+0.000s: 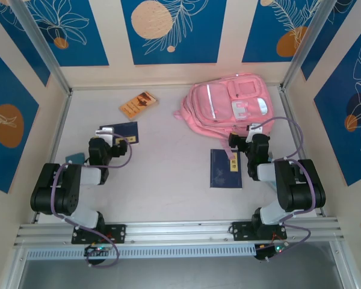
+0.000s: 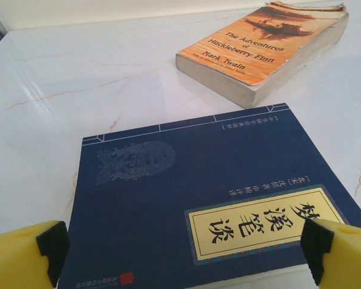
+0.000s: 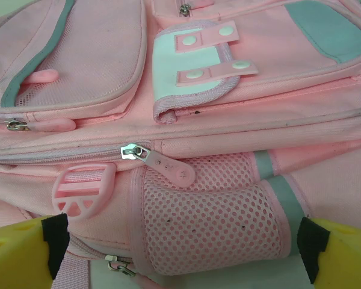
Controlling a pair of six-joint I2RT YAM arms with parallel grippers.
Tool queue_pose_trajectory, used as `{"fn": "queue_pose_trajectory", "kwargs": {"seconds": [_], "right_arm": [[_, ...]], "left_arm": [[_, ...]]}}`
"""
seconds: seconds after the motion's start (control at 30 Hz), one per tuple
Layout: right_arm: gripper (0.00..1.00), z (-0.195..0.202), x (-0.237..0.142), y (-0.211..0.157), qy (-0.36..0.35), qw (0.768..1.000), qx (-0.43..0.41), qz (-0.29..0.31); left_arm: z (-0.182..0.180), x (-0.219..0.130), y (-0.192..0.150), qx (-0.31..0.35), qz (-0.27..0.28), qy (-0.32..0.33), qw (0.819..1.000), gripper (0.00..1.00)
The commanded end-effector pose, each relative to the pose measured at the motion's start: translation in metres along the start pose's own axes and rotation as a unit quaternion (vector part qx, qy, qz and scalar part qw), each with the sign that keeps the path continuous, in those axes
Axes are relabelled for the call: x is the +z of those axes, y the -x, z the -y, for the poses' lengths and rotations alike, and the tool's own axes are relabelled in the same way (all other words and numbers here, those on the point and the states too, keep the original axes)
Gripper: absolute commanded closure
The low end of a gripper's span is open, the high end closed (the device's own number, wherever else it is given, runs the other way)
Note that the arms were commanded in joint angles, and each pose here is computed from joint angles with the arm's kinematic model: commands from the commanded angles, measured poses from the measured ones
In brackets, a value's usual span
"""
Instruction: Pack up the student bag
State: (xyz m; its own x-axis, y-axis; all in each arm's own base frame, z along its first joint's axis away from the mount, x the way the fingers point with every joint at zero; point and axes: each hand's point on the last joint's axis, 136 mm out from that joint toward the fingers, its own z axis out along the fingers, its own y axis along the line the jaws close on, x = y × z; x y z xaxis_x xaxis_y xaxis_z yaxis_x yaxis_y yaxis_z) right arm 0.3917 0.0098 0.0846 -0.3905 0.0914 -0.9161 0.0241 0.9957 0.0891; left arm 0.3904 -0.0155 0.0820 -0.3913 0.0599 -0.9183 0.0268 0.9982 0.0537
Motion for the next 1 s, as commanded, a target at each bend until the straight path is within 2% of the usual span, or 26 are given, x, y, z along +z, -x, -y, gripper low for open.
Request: {"fn": "queue_pose_trajectory", "kwargs": {"seconds": [0.0, 0.63, 0.8, 0.97], "right_arm": [[0.01, 0.0, 0.0, 0.011, -0.005, 1.0, 0.003, 0.022], [0.01, 0.002, -0.001, 0.012, -0.007, 1.0, 0.005, 0.026], [0.01, -0.002, -0.013, 0.026, -0.004, 0.999, -0.001, 0.034], [0.01, 0.003, -0.032, 0.059, -0.031, 0.999, 0.027, 0.007]], "left_arm": [[0.001, 0.002, 0.008, 0.011, 0.01, 0.001, 1.0, 0.0], [0.0, 0.001, 0.01, 0.01, 0.008, 0.003, 1.0, 0.0], [-0.007, -0.007, 0.028, 0.004, -0.009, 0.022, 1.0, 0.0], [-0.005, -0.02, 0.055, -0.016, -0.04, 0.011, 0.999, 0.0]]}}
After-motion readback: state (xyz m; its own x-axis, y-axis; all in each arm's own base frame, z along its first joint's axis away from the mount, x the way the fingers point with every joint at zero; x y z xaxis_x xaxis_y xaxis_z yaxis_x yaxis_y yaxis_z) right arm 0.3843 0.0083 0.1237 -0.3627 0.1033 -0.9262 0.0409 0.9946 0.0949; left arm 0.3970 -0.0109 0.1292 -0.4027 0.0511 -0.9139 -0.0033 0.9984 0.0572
